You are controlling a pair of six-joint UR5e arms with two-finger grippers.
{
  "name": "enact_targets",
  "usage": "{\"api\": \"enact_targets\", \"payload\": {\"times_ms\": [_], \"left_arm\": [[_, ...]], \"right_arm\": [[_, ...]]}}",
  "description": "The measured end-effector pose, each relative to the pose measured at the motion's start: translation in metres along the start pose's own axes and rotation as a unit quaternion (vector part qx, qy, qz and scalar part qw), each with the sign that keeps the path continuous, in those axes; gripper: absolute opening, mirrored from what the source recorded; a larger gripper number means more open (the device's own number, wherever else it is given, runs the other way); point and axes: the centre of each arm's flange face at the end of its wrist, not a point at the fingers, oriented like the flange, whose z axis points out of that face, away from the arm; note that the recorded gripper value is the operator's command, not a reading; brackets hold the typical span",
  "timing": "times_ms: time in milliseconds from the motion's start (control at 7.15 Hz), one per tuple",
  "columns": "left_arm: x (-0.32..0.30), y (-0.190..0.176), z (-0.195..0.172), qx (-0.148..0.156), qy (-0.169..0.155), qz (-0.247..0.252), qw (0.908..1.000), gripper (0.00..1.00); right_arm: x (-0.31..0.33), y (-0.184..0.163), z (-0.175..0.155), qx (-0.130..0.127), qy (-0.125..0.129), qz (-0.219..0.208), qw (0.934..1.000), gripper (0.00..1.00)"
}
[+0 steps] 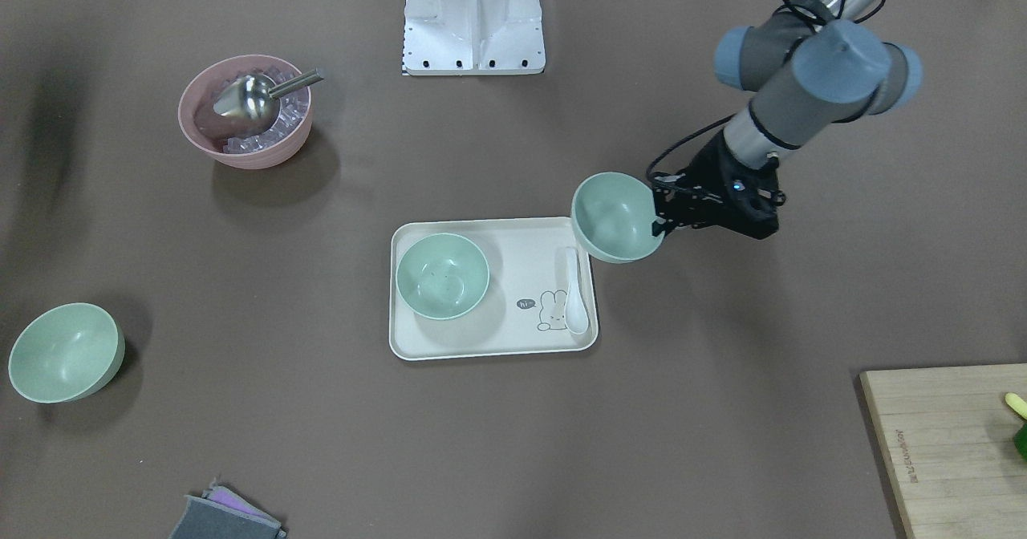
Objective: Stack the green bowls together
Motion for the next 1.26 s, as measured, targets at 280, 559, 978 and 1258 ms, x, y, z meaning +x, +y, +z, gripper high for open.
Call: {"api": "enact_targets", "payload": {"times_ms": [280, 559, 978, 1258], "left_arm": [[0.072, -0.002, 0.014, -0.014, -0.018, -0.018, 0.9996, 0.00], [0.133, -0.014, 0.030, -0.016, -0.031, -0.036, 0.9988, 0.00], [0.197, -0.047, 0.071, -0.003, -0.054, -0.058, 0.9968, 0.00], [0.199, -0.052, 0.086, 0.001, -0.065, -0.061, 0.9960, 0.00]], "right_arm": [[0.001, 0.001, 0.001, 0.000, 0.000, -0.001, 1.0000, 1.00], [0.001, 0.000, 0.002, 0.001, -0.001, -0.001, 1.0000, 1.00], [0.001, -0.002, 0.002, 0.002, 0.000, -0.002, 1.0000, 1.00], [0.001, -0.003, 0.002, 0.003, 0.001, -0.002, 1.0000, 1.00]]}}
